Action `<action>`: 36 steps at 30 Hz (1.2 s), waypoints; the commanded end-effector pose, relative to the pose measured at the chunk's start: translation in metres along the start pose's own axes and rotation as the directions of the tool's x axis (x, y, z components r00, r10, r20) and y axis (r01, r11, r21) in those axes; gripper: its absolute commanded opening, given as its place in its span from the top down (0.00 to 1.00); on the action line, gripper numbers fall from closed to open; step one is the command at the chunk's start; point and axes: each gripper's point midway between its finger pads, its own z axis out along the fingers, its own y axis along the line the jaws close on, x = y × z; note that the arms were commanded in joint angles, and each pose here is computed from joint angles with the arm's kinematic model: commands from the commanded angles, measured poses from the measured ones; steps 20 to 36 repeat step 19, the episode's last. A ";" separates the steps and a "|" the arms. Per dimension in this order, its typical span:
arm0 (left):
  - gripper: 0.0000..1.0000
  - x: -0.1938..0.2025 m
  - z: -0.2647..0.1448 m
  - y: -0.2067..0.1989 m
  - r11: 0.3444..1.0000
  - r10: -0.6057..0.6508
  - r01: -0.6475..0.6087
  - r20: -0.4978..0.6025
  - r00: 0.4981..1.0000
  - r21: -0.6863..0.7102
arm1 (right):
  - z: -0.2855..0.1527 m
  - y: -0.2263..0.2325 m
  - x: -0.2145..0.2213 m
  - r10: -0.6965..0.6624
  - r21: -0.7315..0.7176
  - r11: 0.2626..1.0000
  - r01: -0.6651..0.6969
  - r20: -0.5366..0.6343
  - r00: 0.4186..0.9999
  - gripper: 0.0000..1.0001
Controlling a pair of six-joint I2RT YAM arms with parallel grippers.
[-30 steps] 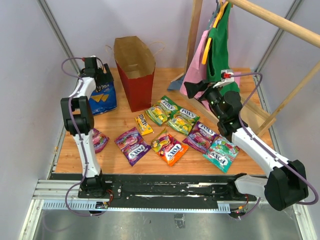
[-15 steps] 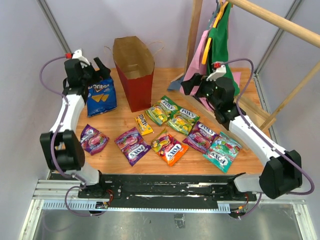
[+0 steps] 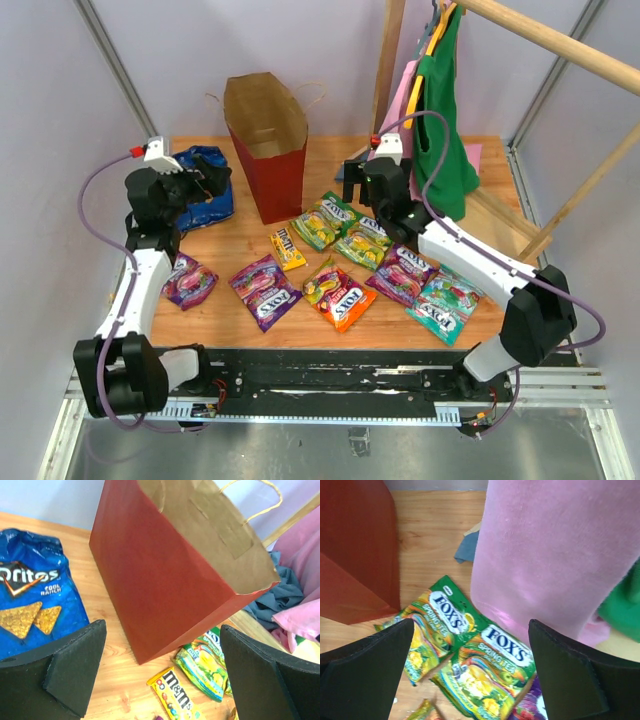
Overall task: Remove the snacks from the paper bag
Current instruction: Reset both arms
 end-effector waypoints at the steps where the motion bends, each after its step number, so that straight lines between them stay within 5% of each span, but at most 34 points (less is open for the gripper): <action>1: 0.00 -0.032 -0.008 -0.020 0.996 0.065 -0.069 0.090 0.994 0.052 | -0.006 -0.018 -0.011 -0.185 0.073 0.980 0.184 0.013 0.983 0.02; 9: 0.00 -0.036 -0.011 -0.014 0.998 0.055 -0.055 0.092 0.994 0.005 | -0.010 -0.005 -0.013 -0.161 -0.141 0.974 0.178 0.124 0.979 0.02; 36: 0.00 -0.041 -0.020 -0.018 0.998 0.061 -0.062 0.115 0.992 0.004 | -0.014 -0.011 -0.014 -0.137 -0.131 0.980 0.153 0.120 0.983 0.02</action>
